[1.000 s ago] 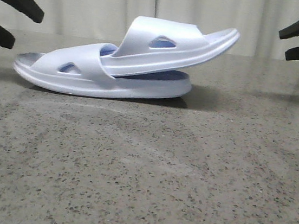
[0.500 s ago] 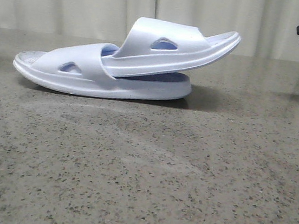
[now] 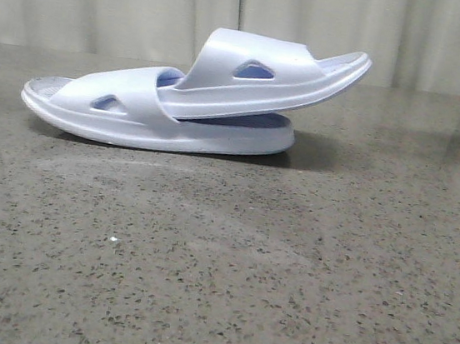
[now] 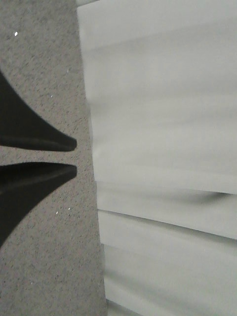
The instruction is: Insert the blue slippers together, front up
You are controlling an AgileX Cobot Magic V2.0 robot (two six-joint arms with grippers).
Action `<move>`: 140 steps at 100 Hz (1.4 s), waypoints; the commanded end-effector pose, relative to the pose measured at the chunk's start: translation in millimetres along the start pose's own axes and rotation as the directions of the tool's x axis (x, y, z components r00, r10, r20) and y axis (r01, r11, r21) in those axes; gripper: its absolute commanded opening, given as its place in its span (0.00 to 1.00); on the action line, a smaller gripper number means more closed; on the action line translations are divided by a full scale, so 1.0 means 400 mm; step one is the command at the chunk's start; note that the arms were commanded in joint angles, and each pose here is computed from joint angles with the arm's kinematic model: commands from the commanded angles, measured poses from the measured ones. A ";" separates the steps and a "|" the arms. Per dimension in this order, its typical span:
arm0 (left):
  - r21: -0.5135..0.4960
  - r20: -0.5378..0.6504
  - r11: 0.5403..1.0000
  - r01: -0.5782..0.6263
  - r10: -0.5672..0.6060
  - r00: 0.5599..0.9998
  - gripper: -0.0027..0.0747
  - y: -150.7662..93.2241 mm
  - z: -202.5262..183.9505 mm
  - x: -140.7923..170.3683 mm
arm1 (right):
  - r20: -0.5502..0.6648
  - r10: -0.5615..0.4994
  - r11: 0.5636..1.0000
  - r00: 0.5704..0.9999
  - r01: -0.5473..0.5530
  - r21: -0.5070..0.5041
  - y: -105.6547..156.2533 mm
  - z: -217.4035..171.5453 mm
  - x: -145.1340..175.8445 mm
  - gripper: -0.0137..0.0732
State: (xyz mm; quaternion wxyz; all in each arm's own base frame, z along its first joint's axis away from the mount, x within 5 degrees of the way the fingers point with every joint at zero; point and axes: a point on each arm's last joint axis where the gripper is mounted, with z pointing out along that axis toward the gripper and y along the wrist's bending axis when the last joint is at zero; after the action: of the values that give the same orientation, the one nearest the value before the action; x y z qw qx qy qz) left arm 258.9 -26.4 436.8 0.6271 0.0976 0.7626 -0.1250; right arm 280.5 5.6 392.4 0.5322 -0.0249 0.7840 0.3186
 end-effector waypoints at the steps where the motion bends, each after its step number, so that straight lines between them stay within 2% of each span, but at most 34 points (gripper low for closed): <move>1: -0.068 0.142 0.997 -0.046 0.056 0.988 0.05 -0.015 -0.064 -0.052 | 0.100 -0.130 0.991 0.986 0.127 0.039 0.069 -0.050 -0.039 0.05; 9: -0.103 0.178 0.993 -0.052 0.070 0.982 0.05 -0.018 -0.096 -0.046 | 0.097 -0.210 0.977 0.973 0.205 0.062 0.098 -0.070 -0.036 0.05; 20: -0.132 0.161 0.986 -0.098 0.119 0.980 0.05 -0.025 -0.135 -0.008 | 0.105 -0.269 0.962 0.957 0.261 0.086 0.129 -0.097 -0.010 0.05; 34: -0.155 0.114 0.973 -0.171 0.189 0.975 0.05 -0.037 -0.176 0.067 | 0.102 -0.341 0.936 0.935 0.326 0.135 0.141 -0.130 0.070 0.05; 44: -0.165 0.126 0.970 -0.181 0.202 0.971 0.05 -0.050 -0.212 0.120 | 0.096 -0.356 0.926 0.930 0.337 0.172 0.134 -0.154 0.150 0.05; 65: -0.079 0.110 0.979 -0.188 0.196 0.974 0.05 -0.093 -0.270 0.253 | 0.073 -0.343 0.928 0.936 0.326 0.183 0.117 -0.221 0.323 0.05; 81: -0.009 0.136 0.983 -0.185 0.184 0.973 0.05 -0.118 -0.312 0.329 | 0.134 -0.325 0.936 0.936 0.298 0.186 0.111 -0.280 0.419 0.05; 101: 0.033 0.164 0.990 -0.141 0.133 0.977 0.05 -0.128 -0.339 0.369 | 0.190 -0.337 0.935 0.922 0.303 0.186 0.111 -0.315 0.470 0.05; 140: 0.025 0.172 0.992 -0.123 0.117 0.978 0.05 -0.125 -0.337 0.369 | 0.194 -0.330 0.938 0.924 0.296 0.183 0.111 -0.315 0.471 0.04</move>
State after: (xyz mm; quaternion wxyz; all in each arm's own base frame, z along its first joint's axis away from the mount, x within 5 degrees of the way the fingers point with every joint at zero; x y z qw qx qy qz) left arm 88.1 -35.6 307.3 0.6682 0.1662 0.7168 -0.1096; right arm 78.0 33.8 271.4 0.6415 -0.0913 0.7418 0.1731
